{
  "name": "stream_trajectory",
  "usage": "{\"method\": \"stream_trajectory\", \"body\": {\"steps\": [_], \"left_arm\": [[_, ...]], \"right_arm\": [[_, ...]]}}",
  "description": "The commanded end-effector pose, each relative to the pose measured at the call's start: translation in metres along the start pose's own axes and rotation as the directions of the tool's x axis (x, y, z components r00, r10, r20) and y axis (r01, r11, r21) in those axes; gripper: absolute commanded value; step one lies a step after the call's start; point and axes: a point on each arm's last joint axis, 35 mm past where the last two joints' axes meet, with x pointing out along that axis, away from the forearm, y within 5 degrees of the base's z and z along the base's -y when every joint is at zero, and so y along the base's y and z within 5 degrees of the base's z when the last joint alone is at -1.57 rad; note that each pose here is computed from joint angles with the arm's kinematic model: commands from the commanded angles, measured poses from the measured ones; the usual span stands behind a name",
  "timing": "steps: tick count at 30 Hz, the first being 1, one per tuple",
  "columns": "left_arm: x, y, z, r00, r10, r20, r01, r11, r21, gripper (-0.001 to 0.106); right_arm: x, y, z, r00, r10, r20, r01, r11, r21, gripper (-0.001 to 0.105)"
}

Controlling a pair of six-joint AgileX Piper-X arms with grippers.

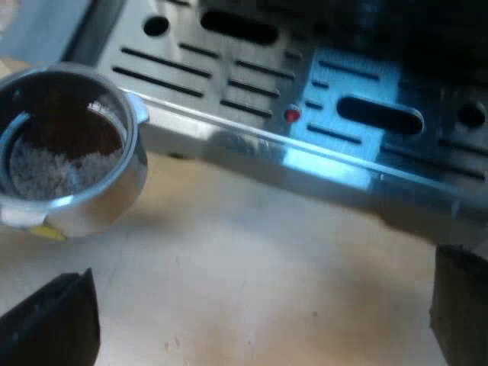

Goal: Put the handle in the coffee machine

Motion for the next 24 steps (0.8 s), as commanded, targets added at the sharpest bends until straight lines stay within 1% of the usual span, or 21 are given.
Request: {"method": "stream_trajectory", "body": {"steps": [1, 3, 6, 9, 10, 12, 13, 15, 16, 17, 19, 20, 21, 22, 23, 24], "left_arm": [[-0.002, 0.004, 0.004, 0.999, -0.021, 0.046, 0.02, 1.0, 0.017, 0.0], [-0.001, 0.007, 0.004, 0.999, -0.014, 0.036, 0.013, 1.0, 0.02, 0.0], [0.003, 0.013, 0.003, 1.0, -0.022, 0.011, 0.022, 0.999, 0.032, 0.0], [0.007, 0.018, 0.003, 0.999, -0.041, -0.007, 0.041, 0.999, 0.023, 0.0], [0.009, 0.019, 0.003, 0.999, -0.046, -0.015, 0.047, 0.999, 0.028, 0.0], [0.011, 0.021, 0.003, 0.998, -0.053, -0.025, 0.054, 0.998, 0.043, 0.0], [0.011, 0.022, 0.003, 0.998, -0.055, -0.028, 0.057, 0.997, 0.046, 0.0], [0.014, 0.024, 0.004, 0.997, -0.062, -0.037, 0.064, 0.996, 0.06, 0.0], [0.015, 0.026, 0.004, 0.997, -0.063, -0.038, 0.065, 0.996, 0.061, 0.0], [0.016, 0.027, 0.005, 0.997, -0.06, -0.038, 0.062, 0.996, 0.063, 0.0], [0.019, 0.032, 0.008, 0.998, -0.053, -0.028, 0.054, 0.996, 0.067, 0.0], [0.02, 0.033, 0.008, 0.998, -0.051, -0.026, 0.052, 0.996, 0.069, 0.0], [0.021, 0.035, 0.009, 0.998, -0.051, -0.023, 0.052, 0.996, 0.068, 0.0], [0.022, 0.036, 0.009, 0.998, -0.052, -0.024, 0.053, 0.996, 0.066, 0.0], [0.023, 0.036, 0.01, 0.998, -0.051, -0.023, 0.052, 0.996, 0.067, 0.0], [0.024, 0.038, 0.01, 0.998, -0.052, -0.025, 0.054, 0.996, 0.065, 0.0]], "right_arm": [[-0.018, 0.009, 0.002, 0.994, -0.05, 0.094, 0.053, 0.998, -0.033, 0.089], [-0.024, 0.017, 0.0, 0.989, -0.073, 0.127, 0.08, 0.995, -0.051, 0.089], [-0.03, 0.028, -0.006, 0.977, -0.116, 0.181, 0.127, 0.991, -0.048, 0.089], [-0.029, 0.04, -0.015, 0.968, -0.118, 0.224, 0.127, 0.991, -0.028, 0.089], [-0.027, 0.043, -0.018, 0.962, -0.12, 0.245, 0.127, 0.992, -0.011, 0.089], [-0.021, 0.05, -0.027, 0.956, -0.118, 0.268, 0.124, 0.992, -0.004, 0.089], [-0.018, 0.052, -0.03, 0.952, -0.119, 0.282, 0.121, 0.993, 0.011, 0.089], [-0.01, 0.058, -0.037, 0.939, -0.118, 0.324, 0.105, 0.993, 0.057, 0.089], [-0.005, 0.06, -0.041, 0.928, -0.122, 0.351, 0.098, 0.992, 0.085, 0.089], [-0.002, 0.061, -0.043, 0.925, -0.126, 0.357, 0.099, 0.991, 0.093, 0.089], [0.005, 0.064, -0.048, 0.904, -0.129, 0.407, 0.07, 0.985, 0.155, 0.089], [0.007, 0.064, -0.05, 0.902, -0.132, 0.411, 0.071, 0.984, 0.161, 0.089], [0.009, 0.064, -0.053, 0.894, -0.138, 0.426, 0.067, 0.982, 0.179, 0.089], [0.01, 0.064, -0.053, 0.892, -0.141, 0.429, 0.067, 0.981, 0.182, 0.089], [0.013, 0.064, -0.057, 0.883, -0.153, 0.444, 0.07, 0.978, 0.197, 0.089], [0.017, 0.066, -0.059, 0.873, -0.163, 0.459, 0.082, 0.978, 0.191, 0.089]]}}
